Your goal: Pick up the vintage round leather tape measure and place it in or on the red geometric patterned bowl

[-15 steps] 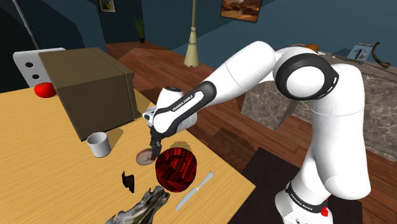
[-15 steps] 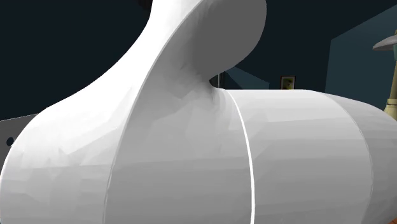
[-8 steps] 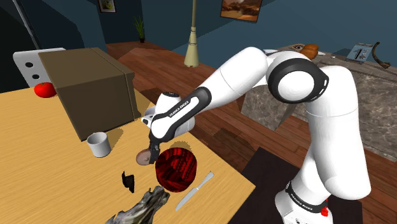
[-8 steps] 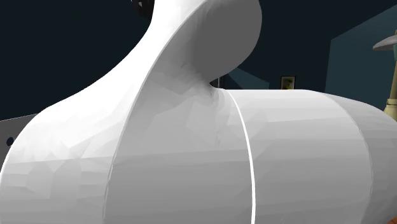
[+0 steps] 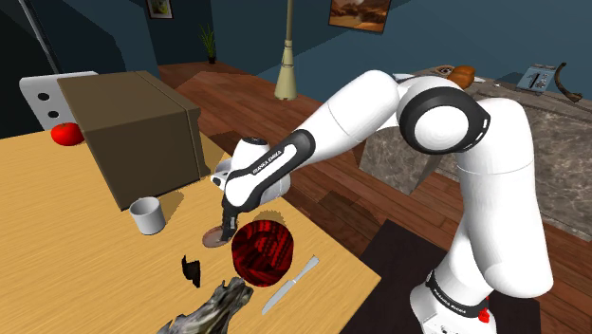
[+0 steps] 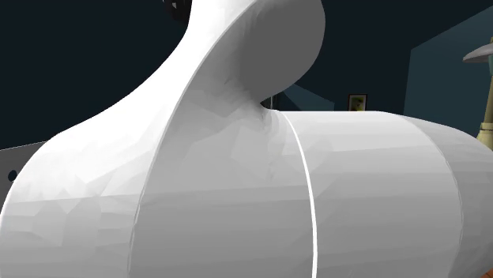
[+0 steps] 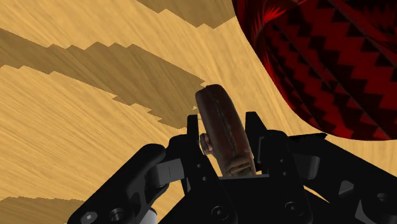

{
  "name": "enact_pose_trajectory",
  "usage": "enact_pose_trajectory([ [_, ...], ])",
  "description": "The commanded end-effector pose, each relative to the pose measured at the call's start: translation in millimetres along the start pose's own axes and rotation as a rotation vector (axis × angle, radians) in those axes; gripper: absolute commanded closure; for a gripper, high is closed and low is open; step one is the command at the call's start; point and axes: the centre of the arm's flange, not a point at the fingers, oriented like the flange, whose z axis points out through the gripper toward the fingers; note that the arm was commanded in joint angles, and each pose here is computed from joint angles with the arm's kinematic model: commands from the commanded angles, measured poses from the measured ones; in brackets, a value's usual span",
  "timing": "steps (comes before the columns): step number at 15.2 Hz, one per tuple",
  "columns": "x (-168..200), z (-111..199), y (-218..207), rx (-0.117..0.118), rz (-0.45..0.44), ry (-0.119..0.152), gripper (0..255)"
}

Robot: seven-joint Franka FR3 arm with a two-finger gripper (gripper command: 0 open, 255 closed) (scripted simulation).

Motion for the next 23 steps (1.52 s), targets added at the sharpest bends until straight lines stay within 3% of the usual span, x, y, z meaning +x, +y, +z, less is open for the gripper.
enact_pose_trajectory([
  [1, -1, 0, 0, 0.000, 0.001, -0.001, 255],
  [6, 0, 1, 0, 0.000, 0.001, -0.001, 255],
  [23, 28, -84, -5, 0.000, 0.001, -0.001, 255],
])
